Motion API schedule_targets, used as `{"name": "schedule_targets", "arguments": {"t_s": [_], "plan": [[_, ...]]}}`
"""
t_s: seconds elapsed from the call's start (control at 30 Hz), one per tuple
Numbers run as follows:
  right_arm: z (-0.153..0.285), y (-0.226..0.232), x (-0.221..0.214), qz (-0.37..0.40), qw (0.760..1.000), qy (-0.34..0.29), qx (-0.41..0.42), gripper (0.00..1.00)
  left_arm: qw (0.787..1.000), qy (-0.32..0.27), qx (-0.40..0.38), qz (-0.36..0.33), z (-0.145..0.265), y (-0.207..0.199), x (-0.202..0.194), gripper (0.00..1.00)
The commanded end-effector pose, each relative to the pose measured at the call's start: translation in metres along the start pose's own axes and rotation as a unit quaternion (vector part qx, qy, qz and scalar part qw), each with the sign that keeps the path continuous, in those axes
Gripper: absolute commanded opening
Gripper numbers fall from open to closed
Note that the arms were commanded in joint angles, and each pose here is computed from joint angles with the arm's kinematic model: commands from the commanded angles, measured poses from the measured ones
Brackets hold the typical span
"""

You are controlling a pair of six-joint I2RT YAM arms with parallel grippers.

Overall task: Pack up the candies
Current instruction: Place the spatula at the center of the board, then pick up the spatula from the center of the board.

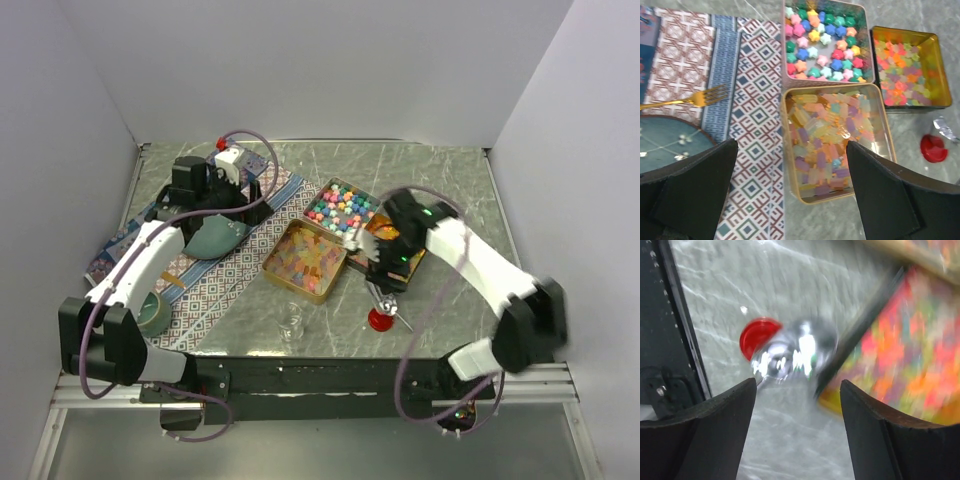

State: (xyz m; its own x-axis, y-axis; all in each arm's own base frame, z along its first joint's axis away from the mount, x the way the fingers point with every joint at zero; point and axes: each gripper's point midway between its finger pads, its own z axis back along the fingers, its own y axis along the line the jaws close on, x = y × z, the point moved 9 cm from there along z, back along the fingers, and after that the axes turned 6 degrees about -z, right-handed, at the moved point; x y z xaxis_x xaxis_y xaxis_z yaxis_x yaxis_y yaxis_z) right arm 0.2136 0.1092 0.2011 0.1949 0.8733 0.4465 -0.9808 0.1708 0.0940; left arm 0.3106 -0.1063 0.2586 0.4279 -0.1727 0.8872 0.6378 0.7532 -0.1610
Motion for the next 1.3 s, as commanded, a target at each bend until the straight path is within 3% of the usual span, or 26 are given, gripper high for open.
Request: {"name": "schedule_targets", "arguments": {"t_s": [0.0,0.13,0.27,0.83,1.03,1.27], "plan": [[0.0,0.021,-0.028,-0.072,0.991,-0.061,-0.092,0.75,0.997,-0.028,0.036,-0.057,0.018,0.001,0.02,0.97],[-0.006,0.042,-0.043,-0.127,0.985,-0.079,-0.089,0.75,0.998,-0.029,0.033,-0.049,0.024,-0.002,0.016,0.97],[-0.026,0.043,-0.055,-0.169,0.984,-0.032,-0.053,0.72,0.998,-0.028,0.041,-0.042,0.024,-0.001,0.007,0.97],[-0.065,0.033,-0.083,-0.148,0.985,0.06,-0.066,0.62,0.996,-0.039,0.08,0.022,0.038,0.012,-0.021,0.97],[-0.071,0.041,-0.09,-0.143,0.987,0.058,-0.047,0.44,0.996,-0.04,0.079,0.027,0.036,0.013,-0.023,0.97],[-0.062,0.047,-0.088,-0.136,0.989,0.049,-0.044,0.06,0.996,-0.041,0.069,0.033,0.036,0.011,-0.018,0.98]]}}
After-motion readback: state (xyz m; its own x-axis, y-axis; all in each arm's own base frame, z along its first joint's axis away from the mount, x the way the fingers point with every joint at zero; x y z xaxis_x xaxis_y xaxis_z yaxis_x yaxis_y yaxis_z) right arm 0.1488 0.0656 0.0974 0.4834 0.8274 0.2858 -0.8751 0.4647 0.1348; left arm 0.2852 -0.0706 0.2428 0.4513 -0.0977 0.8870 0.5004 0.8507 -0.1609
